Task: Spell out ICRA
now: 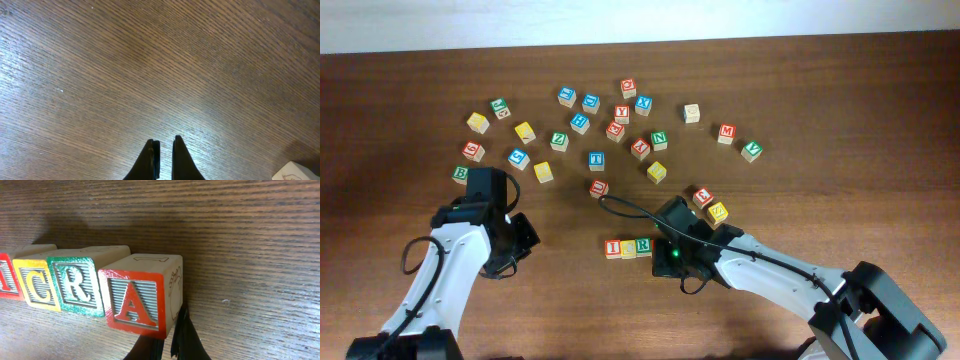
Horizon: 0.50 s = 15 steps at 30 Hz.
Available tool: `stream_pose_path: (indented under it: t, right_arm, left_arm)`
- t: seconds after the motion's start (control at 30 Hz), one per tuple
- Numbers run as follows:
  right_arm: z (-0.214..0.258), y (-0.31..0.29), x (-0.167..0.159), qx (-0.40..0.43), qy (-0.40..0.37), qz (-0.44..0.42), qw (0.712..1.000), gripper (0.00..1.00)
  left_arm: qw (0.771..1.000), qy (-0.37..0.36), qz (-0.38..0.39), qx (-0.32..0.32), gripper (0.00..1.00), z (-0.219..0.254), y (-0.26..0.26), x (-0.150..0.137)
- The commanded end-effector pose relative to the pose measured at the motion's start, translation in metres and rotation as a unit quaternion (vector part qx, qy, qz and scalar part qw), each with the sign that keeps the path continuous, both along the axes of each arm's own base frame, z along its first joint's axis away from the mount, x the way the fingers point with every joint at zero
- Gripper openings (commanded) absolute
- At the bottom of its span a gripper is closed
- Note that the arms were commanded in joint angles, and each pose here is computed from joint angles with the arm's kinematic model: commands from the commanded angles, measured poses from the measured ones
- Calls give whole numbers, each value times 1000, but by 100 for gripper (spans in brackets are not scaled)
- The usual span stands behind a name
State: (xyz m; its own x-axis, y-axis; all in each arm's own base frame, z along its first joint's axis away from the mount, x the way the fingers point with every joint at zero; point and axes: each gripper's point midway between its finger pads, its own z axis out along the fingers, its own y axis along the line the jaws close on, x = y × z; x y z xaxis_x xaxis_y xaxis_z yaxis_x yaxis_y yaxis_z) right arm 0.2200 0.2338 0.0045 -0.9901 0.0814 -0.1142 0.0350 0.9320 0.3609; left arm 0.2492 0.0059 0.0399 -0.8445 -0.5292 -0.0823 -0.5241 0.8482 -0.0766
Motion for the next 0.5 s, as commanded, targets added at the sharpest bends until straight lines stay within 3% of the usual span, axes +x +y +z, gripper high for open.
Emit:
stream_pose_path:
  t: [0.0, 0.47]
  right_arm:
    - [-3, -1, 4, -11, -4, -7, 1000, 4]
    - [-1, -1, 11, -13, -19, -11, 1000, 4]
  left_arm:
    - [1000, 1, -5, -3, 4, -4, -1, -3]
    - [1000, 5, -5, -4, 5, -9, -1, -7]
